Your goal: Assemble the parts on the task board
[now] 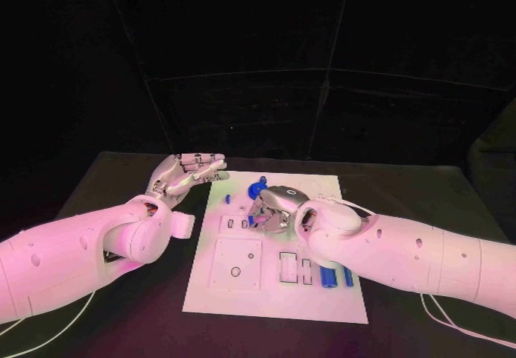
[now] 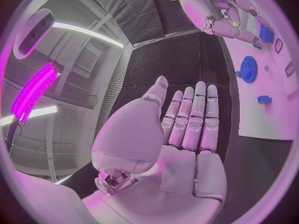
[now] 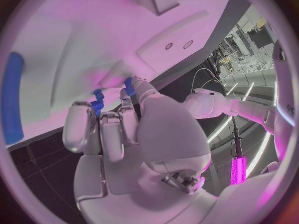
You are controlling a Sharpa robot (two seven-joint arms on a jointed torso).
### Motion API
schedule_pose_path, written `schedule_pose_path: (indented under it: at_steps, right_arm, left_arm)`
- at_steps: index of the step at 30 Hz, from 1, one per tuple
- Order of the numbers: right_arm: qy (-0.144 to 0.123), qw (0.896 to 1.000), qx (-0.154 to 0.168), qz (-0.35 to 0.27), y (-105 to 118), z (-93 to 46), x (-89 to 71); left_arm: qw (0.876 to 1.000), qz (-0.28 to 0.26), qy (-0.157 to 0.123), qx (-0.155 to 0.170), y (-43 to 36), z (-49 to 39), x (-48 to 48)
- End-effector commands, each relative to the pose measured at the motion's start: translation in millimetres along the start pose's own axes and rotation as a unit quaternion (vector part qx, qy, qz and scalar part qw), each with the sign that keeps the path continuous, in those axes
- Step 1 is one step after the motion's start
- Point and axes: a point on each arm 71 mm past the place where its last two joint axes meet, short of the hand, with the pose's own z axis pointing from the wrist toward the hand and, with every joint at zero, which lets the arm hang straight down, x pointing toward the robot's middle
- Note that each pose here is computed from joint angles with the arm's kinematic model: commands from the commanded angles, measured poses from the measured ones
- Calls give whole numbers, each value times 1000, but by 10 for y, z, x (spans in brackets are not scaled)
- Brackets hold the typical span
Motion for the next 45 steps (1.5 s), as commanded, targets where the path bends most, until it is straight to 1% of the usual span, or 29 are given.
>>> schedule_pose_path:
  at_steps: [1, 14, 45]
  right_arm:
    - [11, 1000, -3, -6, 10, -3, 30]
    - [24, 1000, 4, -9, -11, -13, 51]
    - [16, 1000, 12, -13, -8, -13, 42]
  left_arm:
    - [1000, 0, 6, 4, -14, 8, 14]
    - [1000, 0, 5, 4, -13, 8, 11]
    - [1000, 0, 5, 2, -10, 9, 9]
